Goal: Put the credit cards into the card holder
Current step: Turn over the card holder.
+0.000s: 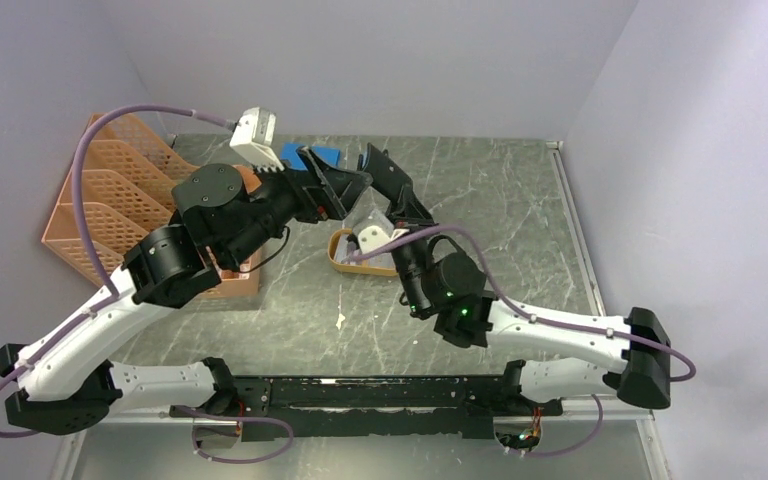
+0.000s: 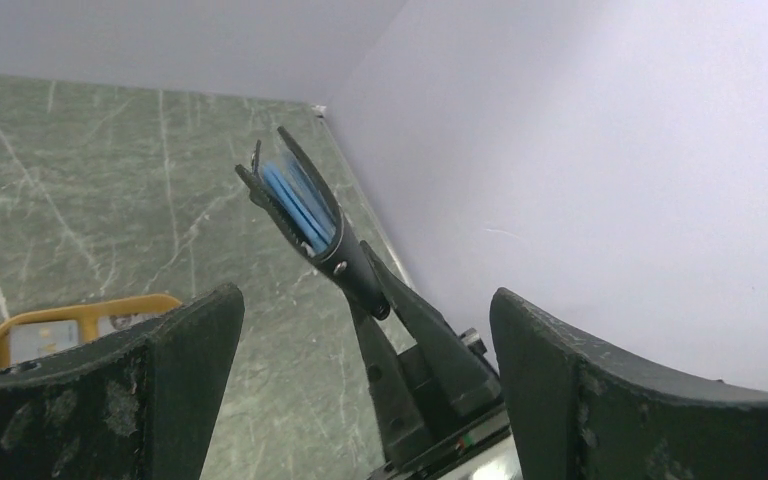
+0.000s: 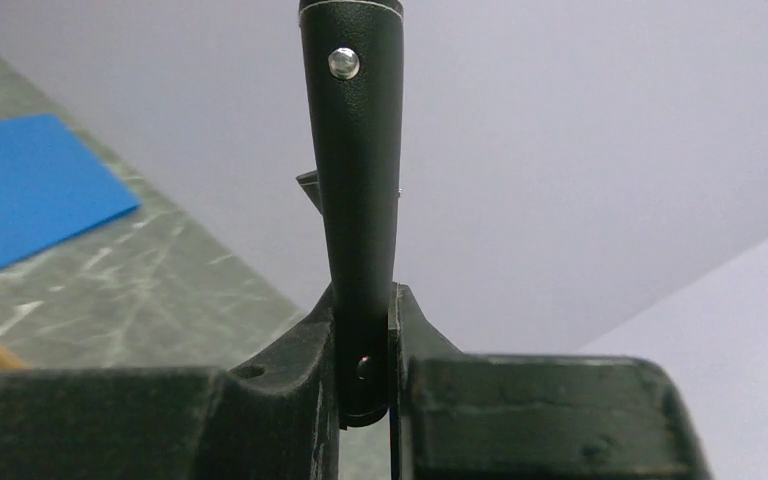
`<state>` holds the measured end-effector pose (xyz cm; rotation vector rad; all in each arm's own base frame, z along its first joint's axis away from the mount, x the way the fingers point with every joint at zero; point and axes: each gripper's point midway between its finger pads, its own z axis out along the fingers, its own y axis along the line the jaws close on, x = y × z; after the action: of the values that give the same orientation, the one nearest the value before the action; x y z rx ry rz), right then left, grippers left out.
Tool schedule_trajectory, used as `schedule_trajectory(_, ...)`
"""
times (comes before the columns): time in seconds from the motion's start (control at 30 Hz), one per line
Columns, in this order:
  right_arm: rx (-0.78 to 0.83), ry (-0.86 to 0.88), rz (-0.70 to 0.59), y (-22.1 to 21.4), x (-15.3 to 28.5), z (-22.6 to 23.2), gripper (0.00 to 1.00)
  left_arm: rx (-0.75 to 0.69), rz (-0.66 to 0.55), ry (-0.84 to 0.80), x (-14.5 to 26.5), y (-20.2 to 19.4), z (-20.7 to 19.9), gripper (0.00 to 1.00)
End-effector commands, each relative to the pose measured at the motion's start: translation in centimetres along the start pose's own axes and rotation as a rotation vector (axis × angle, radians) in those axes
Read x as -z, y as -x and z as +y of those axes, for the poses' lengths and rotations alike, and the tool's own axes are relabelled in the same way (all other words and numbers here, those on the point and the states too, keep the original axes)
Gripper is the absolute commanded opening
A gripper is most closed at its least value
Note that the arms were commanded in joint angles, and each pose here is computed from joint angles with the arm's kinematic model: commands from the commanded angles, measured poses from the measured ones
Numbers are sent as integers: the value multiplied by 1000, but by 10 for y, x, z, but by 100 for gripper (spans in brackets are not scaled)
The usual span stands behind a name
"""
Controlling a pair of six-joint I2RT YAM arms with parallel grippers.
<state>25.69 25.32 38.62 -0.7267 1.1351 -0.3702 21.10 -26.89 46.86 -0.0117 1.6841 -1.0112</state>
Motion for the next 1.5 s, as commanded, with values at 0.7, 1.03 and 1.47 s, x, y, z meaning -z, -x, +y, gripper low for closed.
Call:
schedule_trajectory(0.7,398,-321,-192,56,42,-58,0,161,55,-110,-23,-16,-32,81)
schedule_trajectory(1.03,370,-327,-181,56,43,-63,0,192,80,-140,-26,-32,-31,50)
schedule_trajectory(1.47,344,-250,-162,50,45,-53,0,168,27,-127,-31,-27,-25,5)
